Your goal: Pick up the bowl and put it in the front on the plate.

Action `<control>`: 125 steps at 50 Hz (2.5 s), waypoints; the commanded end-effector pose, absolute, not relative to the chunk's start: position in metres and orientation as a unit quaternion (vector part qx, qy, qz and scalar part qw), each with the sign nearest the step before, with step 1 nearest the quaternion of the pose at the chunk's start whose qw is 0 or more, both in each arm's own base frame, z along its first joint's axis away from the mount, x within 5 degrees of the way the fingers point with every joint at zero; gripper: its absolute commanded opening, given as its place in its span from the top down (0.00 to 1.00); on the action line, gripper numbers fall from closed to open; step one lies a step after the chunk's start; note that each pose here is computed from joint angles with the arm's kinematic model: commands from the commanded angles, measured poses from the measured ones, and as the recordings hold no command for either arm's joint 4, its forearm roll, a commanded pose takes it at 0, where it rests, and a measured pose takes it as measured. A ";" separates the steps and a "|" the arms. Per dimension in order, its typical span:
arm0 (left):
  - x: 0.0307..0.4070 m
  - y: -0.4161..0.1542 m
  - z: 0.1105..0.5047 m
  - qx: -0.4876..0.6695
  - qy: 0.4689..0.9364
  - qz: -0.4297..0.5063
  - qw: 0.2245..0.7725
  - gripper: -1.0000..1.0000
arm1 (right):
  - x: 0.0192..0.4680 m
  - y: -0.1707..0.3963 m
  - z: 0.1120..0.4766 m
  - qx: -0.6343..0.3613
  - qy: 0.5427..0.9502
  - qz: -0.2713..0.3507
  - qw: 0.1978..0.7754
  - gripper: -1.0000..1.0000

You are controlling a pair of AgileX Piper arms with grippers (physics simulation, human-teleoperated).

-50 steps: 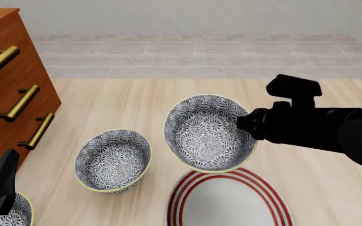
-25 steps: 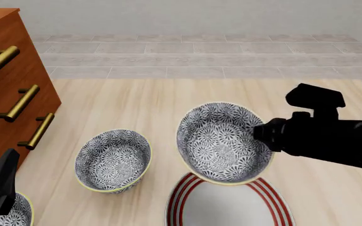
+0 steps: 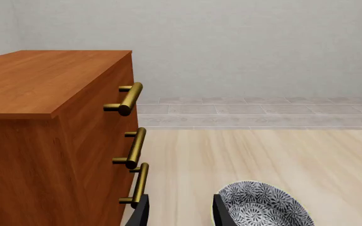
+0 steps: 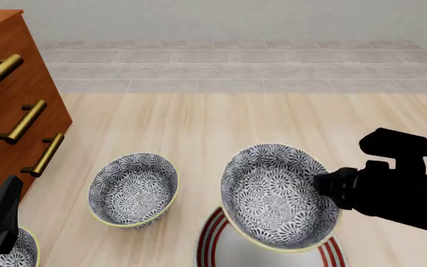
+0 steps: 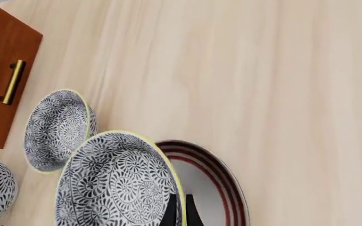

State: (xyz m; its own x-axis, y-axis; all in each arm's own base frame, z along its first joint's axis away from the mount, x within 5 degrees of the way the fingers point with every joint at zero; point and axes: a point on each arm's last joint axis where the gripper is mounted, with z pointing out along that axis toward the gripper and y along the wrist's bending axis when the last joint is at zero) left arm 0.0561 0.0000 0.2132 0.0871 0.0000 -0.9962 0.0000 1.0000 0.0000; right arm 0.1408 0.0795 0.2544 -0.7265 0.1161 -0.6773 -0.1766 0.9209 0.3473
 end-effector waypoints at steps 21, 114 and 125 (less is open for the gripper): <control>0.056 0.000 0.213 0.000 0.676 0.000 0.737 0.00 | 0.123 0.078 0.237 -0.036 0.917 0.199 0.343 1.00; 0.056 0.000 0.213 0.000 0.676 0.000 0.737 0.00 | 0.122 0.084 0.193 -0.075 0.930 0.180 0.313 1.00; 0.056 0.000 0.213 0.000 0.676 0.000 0.737 0.00 | 0.127 0.085 0.196 -0.078 0.929 0.175 0.317 0.00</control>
State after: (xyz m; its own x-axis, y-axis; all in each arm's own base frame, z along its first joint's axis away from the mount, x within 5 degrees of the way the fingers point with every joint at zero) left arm 0.0561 0.0000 0.2132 0.0871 0.0000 -0.9962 0.0000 1.0000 0.0000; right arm 0.1238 0.0838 0.1929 -0.7907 -0.0385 -0.6110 -0.2574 0.9264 0.2747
